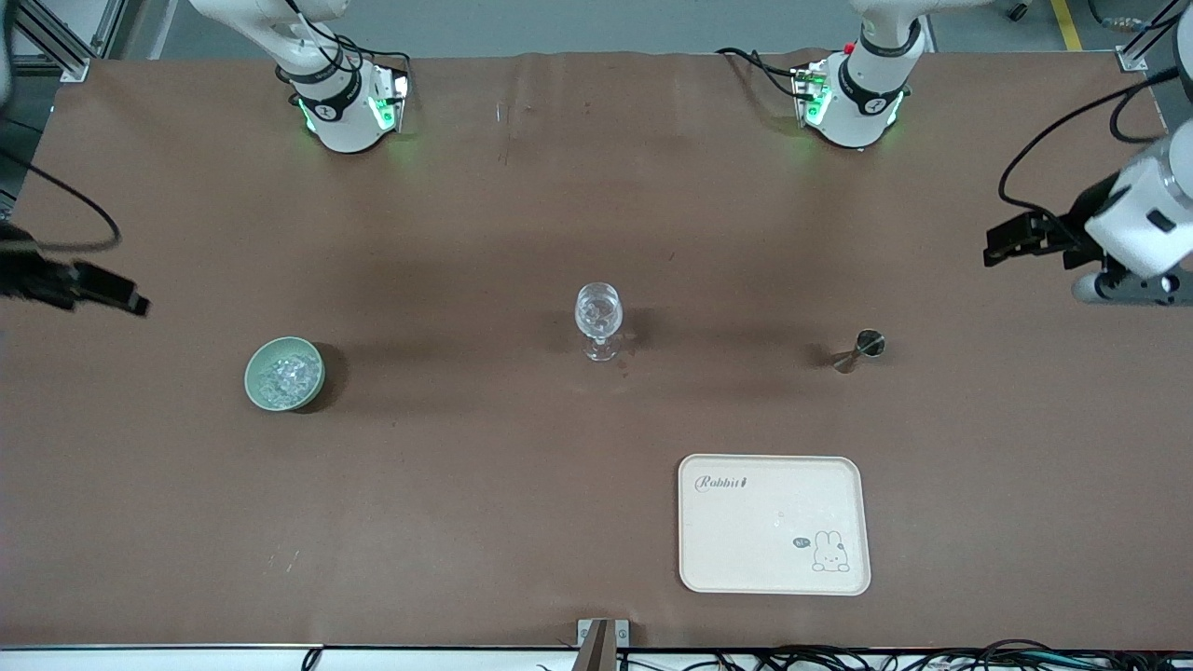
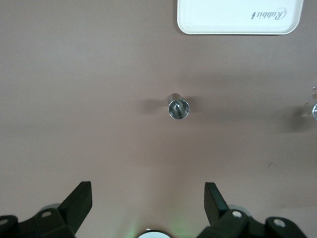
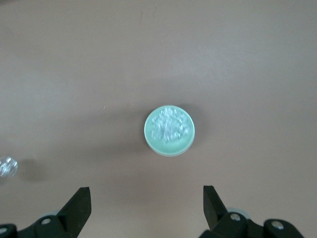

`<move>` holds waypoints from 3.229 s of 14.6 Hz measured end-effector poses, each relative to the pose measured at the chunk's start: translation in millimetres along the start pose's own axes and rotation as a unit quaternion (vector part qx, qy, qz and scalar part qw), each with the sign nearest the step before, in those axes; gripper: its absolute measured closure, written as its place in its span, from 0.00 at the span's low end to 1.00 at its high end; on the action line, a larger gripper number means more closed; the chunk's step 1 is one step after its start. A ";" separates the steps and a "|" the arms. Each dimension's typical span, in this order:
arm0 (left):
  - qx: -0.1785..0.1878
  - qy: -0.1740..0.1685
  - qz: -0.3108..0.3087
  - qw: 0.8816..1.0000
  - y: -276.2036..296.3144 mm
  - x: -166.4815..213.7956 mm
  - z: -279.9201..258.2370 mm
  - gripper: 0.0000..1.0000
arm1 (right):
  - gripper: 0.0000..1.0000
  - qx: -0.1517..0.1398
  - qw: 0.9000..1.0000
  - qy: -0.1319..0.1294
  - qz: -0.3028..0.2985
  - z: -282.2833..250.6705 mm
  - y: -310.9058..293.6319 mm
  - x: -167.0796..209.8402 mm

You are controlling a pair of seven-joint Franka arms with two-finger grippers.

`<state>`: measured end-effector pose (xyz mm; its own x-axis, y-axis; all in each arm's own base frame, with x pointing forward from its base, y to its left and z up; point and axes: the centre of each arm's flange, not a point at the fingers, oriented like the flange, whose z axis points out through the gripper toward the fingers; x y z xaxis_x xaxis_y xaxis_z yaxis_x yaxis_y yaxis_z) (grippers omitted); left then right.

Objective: Pour wine and add ice with both arms
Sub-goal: 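Grasp an ice cube with the right gripper while the left gripper grasps the jigger, then lift the ice cube with the right gripper while the left gripper lifts the jigger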

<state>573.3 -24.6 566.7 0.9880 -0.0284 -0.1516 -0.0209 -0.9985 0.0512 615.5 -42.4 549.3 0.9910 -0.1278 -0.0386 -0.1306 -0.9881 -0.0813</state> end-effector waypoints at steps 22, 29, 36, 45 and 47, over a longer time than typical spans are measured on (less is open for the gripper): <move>-0.322 -0.306 -0.439 0.781 -151.6 98.0 364.8 0.14 | 0.45 -0.026 0.999 -0.018 0.014 316.2 23.4 -21.8; -0.329 -0.358 -0.471 0.736 -134.8 97.4 408.6 0.15 | 0.56 -0.026 0.999 -0.020 0.010 318.2 24.3 -22.0; -0.320 -0.379 -0.462 0.735 -109.1 95.5 425.3 0.24 | 0.56 -0.026 1.000 -0.015 0.010 319.3 24.6 -20.8; -0.320 -0.385 -0.460 0.733 -104.1 93.9 430.6 0.42 | 0.62 -0.027 0.999 -0.015 0.010 321.3 25.3 -21.0; -0.327 -0.387 -0.460 0.729 -99.5 95.2 429.9 0.44 | 0.67 -0.027 0.999 -0.015 0.010 321.8 25.4 -21.0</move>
<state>603.8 51.7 122.8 0.1502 0.3677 -0.9177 0.9237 -0.3831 -0.0023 582.4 -37.3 227.5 0.9868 -0.1459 -0.0700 -0.1481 -0.9886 -0.0270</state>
